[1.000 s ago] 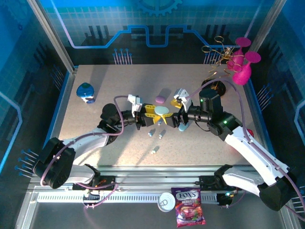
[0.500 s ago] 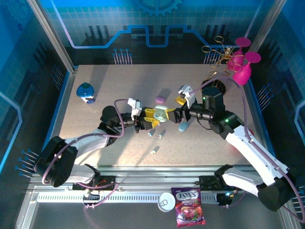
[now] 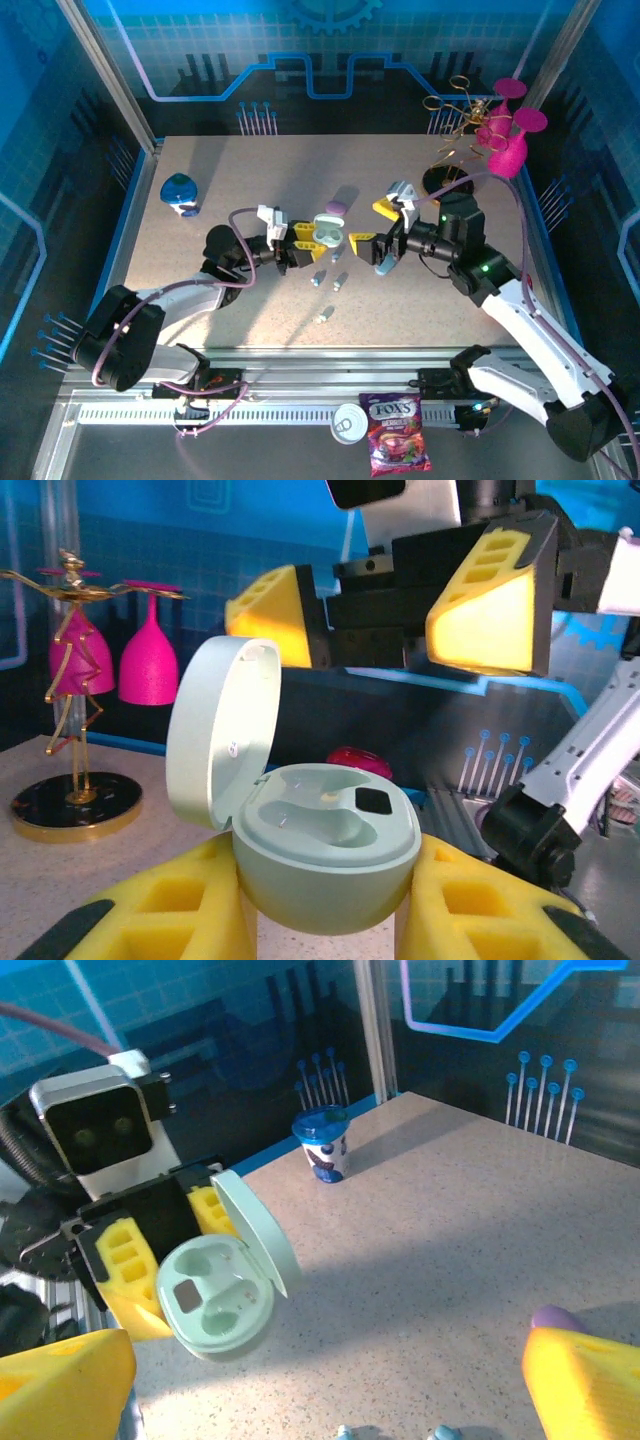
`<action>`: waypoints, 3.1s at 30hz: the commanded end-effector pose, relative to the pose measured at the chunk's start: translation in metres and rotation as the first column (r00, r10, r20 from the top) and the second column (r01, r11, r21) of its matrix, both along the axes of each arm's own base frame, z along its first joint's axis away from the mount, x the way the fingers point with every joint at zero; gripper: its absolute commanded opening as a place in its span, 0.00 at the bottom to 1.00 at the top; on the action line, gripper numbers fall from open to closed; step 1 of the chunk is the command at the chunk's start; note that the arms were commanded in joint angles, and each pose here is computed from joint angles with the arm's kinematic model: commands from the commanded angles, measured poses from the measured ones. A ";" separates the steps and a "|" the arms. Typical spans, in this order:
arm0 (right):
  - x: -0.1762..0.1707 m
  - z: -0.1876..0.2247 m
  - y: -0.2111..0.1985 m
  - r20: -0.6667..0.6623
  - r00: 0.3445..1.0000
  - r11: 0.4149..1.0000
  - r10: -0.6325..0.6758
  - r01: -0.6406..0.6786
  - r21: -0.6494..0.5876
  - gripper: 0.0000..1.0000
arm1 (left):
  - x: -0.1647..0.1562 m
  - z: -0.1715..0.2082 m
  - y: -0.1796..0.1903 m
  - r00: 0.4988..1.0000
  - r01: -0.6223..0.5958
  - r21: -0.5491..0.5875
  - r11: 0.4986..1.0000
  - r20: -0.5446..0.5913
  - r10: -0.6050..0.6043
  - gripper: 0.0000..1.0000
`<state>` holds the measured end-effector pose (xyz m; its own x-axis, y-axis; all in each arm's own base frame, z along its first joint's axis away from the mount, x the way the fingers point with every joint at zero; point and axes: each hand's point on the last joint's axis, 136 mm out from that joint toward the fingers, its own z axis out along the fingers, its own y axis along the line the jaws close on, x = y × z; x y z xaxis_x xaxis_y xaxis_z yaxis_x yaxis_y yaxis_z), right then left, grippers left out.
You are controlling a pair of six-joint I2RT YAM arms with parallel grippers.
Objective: Insert the wireless bluetooth earbuds into the charging case
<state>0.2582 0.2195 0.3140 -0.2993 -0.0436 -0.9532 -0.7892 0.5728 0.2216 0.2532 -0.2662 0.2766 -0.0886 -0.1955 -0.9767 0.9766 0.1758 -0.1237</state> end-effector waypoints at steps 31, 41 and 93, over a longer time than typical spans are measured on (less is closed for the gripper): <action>0.012 -0.254 0.057 -0.816 0.516 0.965 -0.261 0.127 -0.228 0.53 | -0.014 0.017 0.021 0.993 -0.078 0.004 0.997 0.089 0.077 0.20; 0.014 -0.274 0.067 -0.832 0.491 0.963 -0.258 0.067 -0.259 0.50 | -0.015 0.017 0.022 0.992 -0.081 0.009 0.997 0.094 0.080 0.20; 0.001 -0.298 0.085 -0.881 0.437 0.979 -0.180 -0.005 -0.203 0.36 | -0.014 0.013 0.021 0.993 -0.076 0.014 0.997 0.087 0.074 0.19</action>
